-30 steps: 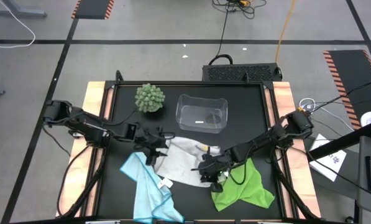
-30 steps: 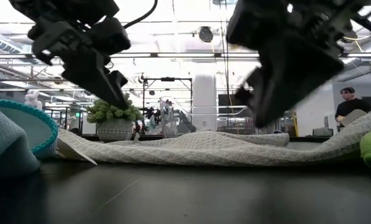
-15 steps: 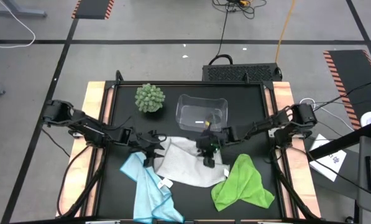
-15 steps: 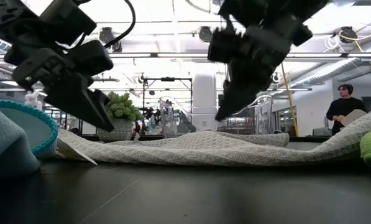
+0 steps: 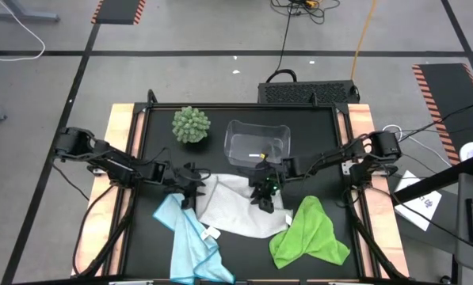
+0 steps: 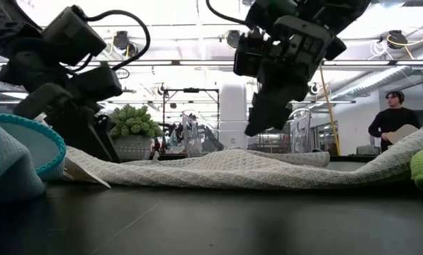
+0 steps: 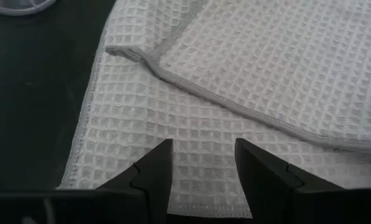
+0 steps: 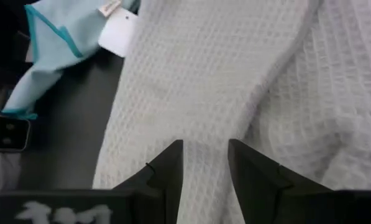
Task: Fold microfiber towels
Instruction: Fold the gray towel
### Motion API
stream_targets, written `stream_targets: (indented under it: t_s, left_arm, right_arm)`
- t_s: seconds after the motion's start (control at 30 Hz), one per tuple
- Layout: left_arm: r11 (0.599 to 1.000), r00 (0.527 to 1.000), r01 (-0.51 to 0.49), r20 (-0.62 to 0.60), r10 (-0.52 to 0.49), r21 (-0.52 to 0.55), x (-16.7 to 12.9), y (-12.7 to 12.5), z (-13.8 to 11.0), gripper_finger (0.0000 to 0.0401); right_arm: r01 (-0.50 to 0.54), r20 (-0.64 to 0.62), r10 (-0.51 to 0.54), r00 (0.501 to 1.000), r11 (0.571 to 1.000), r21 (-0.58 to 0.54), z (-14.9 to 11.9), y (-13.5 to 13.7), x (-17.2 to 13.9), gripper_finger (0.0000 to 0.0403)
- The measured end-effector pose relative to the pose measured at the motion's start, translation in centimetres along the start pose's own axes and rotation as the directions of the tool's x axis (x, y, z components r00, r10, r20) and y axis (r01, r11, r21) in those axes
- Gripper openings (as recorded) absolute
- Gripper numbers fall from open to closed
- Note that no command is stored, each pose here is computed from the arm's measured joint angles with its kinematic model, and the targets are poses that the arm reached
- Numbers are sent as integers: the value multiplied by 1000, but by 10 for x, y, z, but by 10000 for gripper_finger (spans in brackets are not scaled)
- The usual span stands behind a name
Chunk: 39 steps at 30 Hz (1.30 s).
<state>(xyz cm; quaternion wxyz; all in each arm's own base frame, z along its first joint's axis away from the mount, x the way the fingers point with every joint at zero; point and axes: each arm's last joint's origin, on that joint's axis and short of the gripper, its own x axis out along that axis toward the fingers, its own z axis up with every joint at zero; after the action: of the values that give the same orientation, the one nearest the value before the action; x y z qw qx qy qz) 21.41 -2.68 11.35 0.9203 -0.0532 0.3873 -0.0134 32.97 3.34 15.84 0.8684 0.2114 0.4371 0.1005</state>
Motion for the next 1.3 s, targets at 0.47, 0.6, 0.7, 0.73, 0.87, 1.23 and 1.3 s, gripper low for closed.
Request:
stream_targets:
  t_s: [0.47, 0.6, 0.7, 0.73, 0.87, 1.23, 1.3]
  left_arm:
    - [1000, 1000, 7, 17, -7, 18, 0, 0, 2, 175]
    - [1000, 1000, 8, 19, -8, 18, 0, 0, 2, 175]
    - [1000, 1000, 8, 19, -8, 17, 0, 0, 2, 175]
    - [1000, 1000, 8, 19, -8, 18, 0, 0, 2, 175]
    - [999, 999, 21, 42, -22, 37, 0, -1, 4, 175]
    - [972, 979, 78, 169, -117, 223, -2, -5, 18, 175]
    - [966, 976, 68, 186, -117, 248, -2, -5, 23, 175]
  right_arm:
    - [-51, -8, 51, 999, 999, -6, -3, -8, 21, 118]
    - [-57, 5, 57, 998, 998, -14, -2, -7, 21, 118]
    - [-58, 7, 58, 998, 998, -19, -2, -7, 21, 118]
    - [-58, 11, 59, 998, 998, -24, -1, -7, 21, 118]
    - [-58, 24, 59, 998, 997, -52, 0, -6, 21, 117]
    - [-71, 47, 77, 996, 991, -116, 2, -5, 21, 7]
    - [-98, 55, 105, 993, 988, -117, 4, -3, 21, 9]
